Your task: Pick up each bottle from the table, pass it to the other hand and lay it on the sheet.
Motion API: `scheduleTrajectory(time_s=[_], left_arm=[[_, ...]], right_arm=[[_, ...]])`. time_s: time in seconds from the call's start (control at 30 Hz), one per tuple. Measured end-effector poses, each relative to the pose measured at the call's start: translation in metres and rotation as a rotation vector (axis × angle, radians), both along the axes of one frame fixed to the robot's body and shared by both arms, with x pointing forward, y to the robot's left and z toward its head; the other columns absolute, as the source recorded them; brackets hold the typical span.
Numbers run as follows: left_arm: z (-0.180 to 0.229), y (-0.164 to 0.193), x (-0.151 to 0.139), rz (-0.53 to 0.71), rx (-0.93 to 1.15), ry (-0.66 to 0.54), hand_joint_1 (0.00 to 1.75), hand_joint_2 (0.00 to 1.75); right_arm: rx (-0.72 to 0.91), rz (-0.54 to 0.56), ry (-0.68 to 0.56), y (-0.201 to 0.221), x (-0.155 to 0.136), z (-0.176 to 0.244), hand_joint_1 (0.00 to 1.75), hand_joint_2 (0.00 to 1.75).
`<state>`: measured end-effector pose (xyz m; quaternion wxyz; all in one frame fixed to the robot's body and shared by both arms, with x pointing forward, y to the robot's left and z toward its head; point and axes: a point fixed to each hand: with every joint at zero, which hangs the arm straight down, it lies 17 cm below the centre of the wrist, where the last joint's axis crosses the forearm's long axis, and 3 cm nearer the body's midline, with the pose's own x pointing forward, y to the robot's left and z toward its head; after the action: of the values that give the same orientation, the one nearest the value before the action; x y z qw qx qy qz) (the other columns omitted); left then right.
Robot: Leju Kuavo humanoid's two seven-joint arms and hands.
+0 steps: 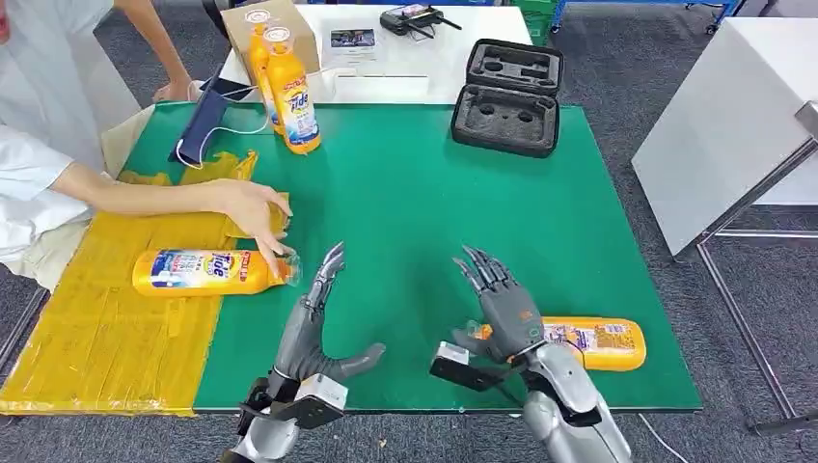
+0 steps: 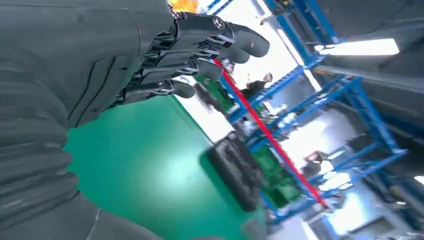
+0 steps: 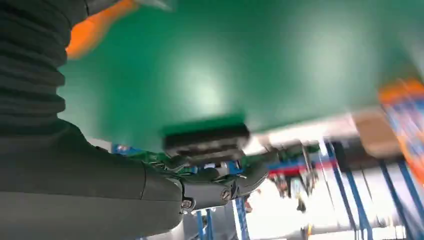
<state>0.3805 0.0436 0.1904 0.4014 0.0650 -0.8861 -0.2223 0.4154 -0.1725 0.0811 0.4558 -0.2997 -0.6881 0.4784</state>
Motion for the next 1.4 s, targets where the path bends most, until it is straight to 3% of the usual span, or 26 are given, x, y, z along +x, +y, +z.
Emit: scheduleTrajectory(time_s=[0.17,0.3,0.77,1.0,1.4], left_arm=[[0.006,-0.006,-0.006,-0.094,-0.116,0.064,0.0,1.75],[0.008,-0.008,-0.008,-0.121,-0.14,0.079,0.0,1.75],[0.005,-0.011,-0.007,-0.138,-0.143,0.094,0.0,1.75],[0.002,-0.01,-0.006,-0.137,-0.141,0.104,0.0,1.75],[-0.007,-0.012,-0.005,-0.141,-0.144,0.131,0.0,1.75]], right_arm=[[-0.177,-0.01,0.086,-0.058,-0.016,-0.048,0.0,1.75],[-0.223,-0.019,0.12,-0.089,-0.028,-0.063,0.0,1.75],[-0.221,-0.007,0.122,-0.098,-0.044,-0.06,0.0,1.75],[-0.377,-0.15,0.11,-0.142,-0.03,-0.061,0.0,1.75],[-0.482,-0.318,0.147,-0.204,-0.007,-0.071,0.0,1.75]])
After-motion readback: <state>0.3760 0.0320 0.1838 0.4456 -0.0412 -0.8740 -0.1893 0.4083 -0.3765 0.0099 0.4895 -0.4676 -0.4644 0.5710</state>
